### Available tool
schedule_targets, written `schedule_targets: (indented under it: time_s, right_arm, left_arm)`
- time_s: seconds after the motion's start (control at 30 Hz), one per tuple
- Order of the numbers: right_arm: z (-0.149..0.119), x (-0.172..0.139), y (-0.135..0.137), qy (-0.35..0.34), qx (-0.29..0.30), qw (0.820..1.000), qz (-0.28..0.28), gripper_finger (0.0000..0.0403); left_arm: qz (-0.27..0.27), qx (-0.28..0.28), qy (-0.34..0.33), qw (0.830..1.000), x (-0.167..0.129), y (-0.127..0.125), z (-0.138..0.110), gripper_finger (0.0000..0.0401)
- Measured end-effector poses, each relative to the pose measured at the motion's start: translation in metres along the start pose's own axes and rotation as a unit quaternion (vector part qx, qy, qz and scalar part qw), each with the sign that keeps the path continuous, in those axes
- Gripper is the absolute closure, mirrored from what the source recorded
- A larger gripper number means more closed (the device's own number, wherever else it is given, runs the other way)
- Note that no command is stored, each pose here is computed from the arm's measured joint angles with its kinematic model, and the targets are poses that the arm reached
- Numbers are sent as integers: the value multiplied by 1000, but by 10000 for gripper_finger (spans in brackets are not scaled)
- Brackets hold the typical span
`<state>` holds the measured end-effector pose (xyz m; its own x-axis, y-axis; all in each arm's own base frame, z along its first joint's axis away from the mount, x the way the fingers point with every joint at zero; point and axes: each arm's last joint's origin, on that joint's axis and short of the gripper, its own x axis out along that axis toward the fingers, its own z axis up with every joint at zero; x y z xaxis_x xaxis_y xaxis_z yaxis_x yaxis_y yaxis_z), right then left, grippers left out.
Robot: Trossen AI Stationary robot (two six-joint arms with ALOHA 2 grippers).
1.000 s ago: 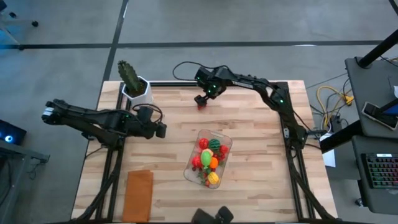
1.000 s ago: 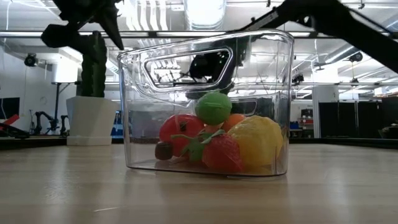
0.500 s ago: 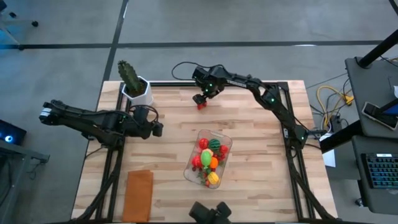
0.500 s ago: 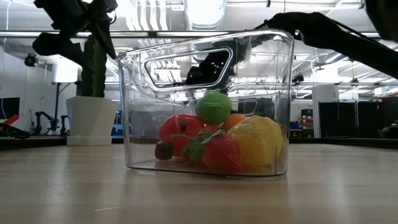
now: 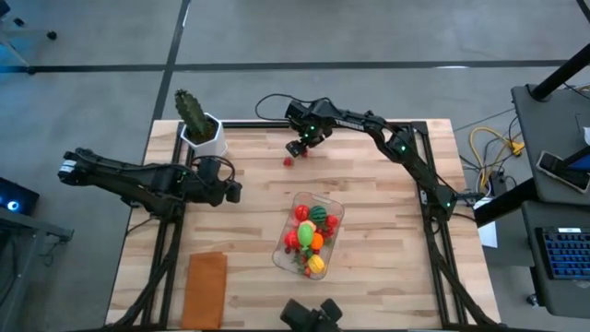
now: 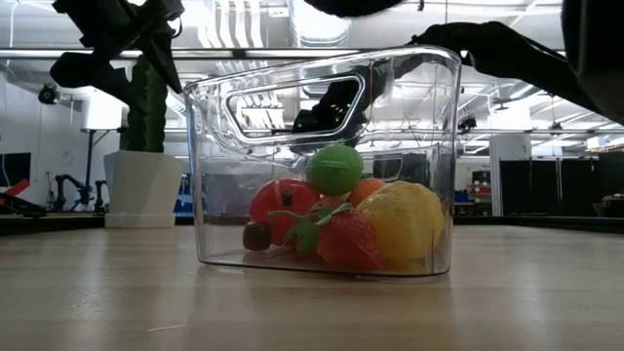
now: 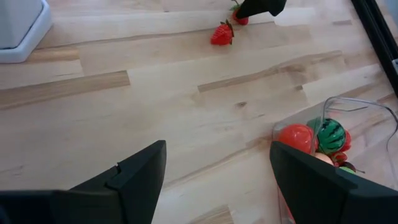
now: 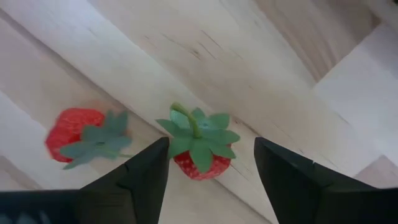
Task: Pick and placing Produce into tupperware
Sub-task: Put the red strawberry into the transparent bin
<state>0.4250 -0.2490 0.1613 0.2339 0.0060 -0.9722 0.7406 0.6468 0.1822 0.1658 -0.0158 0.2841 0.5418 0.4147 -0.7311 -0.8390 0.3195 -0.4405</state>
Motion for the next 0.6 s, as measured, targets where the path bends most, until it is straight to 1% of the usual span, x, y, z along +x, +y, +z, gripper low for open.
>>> schedule_targets:
  time_s: [0.27,0.53,0.6]
  right_arm:
    - [0,8,-2,6,0,1000,-9,206]
    - [-1,8,-2,10,0,1000,-9,257]
    - [-2,8,-1,15,0,1000,-2,267]
  left_arm:
    - [1,1,1,1000,1,0,0,130]
    - [4,3,1,1000,2,1,-2,130]
    - [4,3,1,1000,2,1,-2,130]
